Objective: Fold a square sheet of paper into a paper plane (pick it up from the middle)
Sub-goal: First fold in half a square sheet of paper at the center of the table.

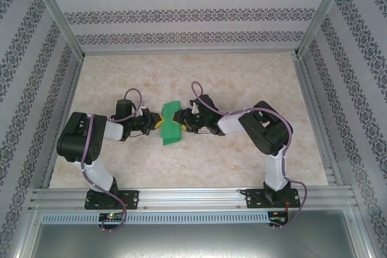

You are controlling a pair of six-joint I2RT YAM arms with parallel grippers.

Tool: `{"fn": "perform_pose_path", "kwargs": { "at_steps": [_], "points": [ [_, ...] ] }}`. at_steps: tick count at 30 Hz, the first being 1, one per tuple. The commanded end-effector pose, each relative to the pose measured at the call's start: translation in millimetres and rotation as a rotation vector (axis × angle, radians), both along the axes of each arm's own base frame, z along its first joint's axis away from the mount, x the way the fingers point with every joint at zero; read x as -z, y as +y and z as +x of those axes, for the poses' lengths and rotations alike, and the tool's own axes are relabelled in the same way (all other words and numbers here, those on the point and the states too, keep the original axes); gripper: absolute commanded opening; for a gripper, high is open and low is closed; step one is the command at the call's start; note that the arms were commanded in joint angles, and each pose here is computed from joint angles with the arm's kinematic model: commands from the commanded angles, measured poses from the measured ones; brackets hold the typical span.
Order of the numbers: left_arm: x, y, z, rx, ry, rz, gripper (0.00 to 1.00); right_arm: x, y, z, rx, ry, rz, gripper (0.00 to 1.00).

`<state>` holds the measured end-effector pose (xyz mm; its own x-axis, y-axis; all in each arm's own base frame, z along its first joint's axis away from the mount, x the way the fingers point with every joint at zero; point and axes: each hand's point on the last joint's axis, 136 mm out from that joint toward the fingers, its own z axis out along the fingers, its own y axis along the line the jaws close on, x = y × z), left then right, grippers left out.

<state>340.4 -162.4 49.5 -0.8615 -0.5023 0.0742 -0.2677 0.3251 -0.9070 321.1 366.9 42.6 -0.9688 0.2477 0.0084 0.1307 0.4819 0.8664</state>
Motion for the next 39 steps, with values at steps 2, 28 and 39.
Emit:
{"fn": "perform_pose_path", "kwargs": {
  "at_steps": [2,28,39],
  "points": [
    [11,-3,-9,0.035,0.001,0.052,0.02,-14,-13,-1,-0.010,-0.047,-0.083,0.51],
    [1,-34,-19,0.052,-0.092,0.148,0.01,-8,-46,-20,-0.177,-0.065,-0.386,0.66],
    [13,-38,-25,0.078,-0.052,0.185,0.01,3,-45,-20,-0.197,-0.025,-0.399,0.57]
  ]
}}
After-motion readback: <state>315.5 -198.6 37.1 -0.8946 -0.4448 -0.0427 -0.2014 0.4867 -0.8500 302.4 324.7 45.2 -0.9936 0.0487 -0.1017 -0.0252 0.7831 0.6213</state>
